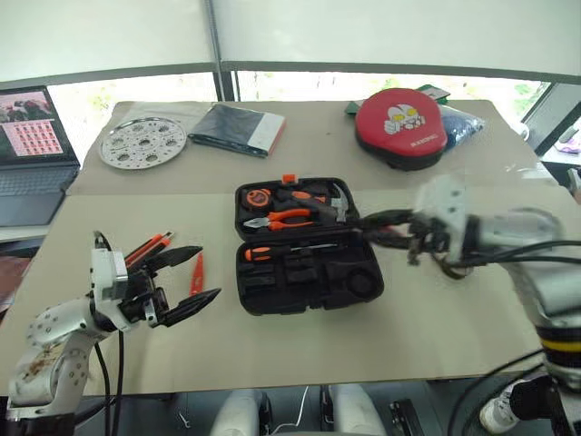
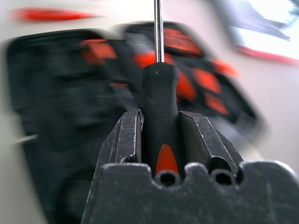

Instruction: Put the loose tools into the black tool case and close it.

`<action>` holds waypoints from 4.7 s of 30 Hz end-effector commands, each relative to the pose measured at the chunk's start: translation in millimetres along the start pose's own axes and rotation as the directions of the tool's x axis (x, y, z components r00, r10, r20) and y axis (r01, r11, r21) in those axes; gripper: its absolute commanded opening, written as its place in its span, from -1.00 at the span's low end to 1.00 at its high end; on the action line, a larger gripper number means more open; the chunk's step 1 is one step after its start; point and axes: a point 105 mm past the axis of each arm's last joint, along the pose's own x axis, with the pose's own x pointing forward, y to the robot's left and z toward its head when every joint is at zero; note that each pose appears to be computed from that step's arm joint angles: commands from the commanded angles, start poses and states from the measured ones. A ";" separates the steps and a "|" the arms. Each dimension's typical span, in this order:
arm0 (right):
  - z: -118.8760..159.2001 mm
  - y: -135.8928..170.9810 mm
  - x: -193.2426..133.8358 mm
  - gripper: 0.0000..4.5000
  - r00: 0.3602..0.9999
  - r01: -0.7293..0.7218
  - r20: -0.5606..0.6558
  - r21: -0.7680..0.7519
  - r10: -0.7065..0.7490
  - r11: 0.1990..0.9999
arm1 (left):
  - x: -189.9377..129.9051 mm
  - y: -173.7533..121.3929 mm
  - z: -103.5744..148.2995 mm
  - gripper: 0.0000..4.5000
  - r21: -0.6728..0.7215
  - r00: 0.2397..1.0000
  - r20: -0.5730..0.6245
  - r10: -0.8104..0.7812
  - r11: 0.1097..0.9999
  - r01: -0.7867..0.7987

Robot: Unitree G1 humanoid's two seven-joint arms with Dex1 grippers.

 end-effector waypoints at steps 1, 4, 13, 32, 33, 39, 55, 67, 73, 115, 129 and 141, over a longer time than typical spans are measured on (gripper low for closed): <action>-13.0 -2.9 12.8 -0.58 0.992 -0.102 -0.084 -0.082 0.095 0.991 | -3.3 -1.2 2.6 1.00 0.049 1.000 -0.018 -0.013 0.999 0.014; -28.3 -5.3 23.4 -0.58 0.978 -0.149 -0.162 -0.106 0.131 0.983 | -3.1 -4.0 1.6 1.00 0.053 1.000 -0.023 -0.015 0.998 0.017; -41.8 -7.1 36.7 -0.58 0.961 -0.210 -0.215 -0.161 0.174 0.964 | -5.9 -9.0 -2.2 1.00 0.042 1.000 -0.031 -0.001 0.999 0.002; -33.8 -4.7 59.5 -0.14 0.951 -0.257 -0.197 -0.085 0.237 0.963 | 1.8 -6.9 2.2 1.00 0.053 0.999 -0.038 0.012 0.999 -0.010; -29.7 -6.9 60.4 -0.03 0.959 -0.242 -0.175 -0.101 0.222 0.965 | 2.0 -6.5 2.2 1.00 0.054 0.999 -0.038 0.014 0.998 -0.012; 1.0 -12.4 47.8 0.69 0.966 -0.251 0.018 -0.177 0.258 0.952 | 1.0 -0.4 0.2 1.00 0.058 0.999 -0.043 0.029 0.998 -0.027; -20.9 -2.6 48.6 -0.56 0.972 -0.031 0.233 0.172 -0.010 0.985 | -3.9 8.0 -11.3 1.00 0.060 0.995 -0.062 0.073 0.996 -0.070; -41.1 24.7 78.7 -0.99 0.989 -0.103 0.118 0.119 0.089 0.988 | -9.2 10.7 -18.1 1.00 0.062 0.993 -0.089 0.075 0.996 -0.069; -46.3 31.6 91.2 -0.99 0.990 -0.135 0.035 0.014 0.134 0.991 | -12.9 9.5 -24.2 1.00 0.047 0.989 -0.111 0.099 0.994 -0.094; -16.9 23.4 110.5 -0.99 0.979 -0.086 0.182 -0.017 0.087 0.996 | -8.2 12.1 -5.6 1.00 0.058 0.978 -0.075 0.194 0.980 -0.190; -16.6 27.2 -25.7 0.43 0.859 0.073 0.494 0.140 -0.133 0.988 | -169.0 0.0 -32.2 1.00 0.066 0.594 -0.317 0.740 0.642 -0.764; -31.6 55.0 -64.0 0.99 0.841 0.126 0.506 0.158 -0.190 0.979 | -145.7 -21.2 -24.7 1.00 -0.125 0.607 -0.487 0.628 0.638 -0.760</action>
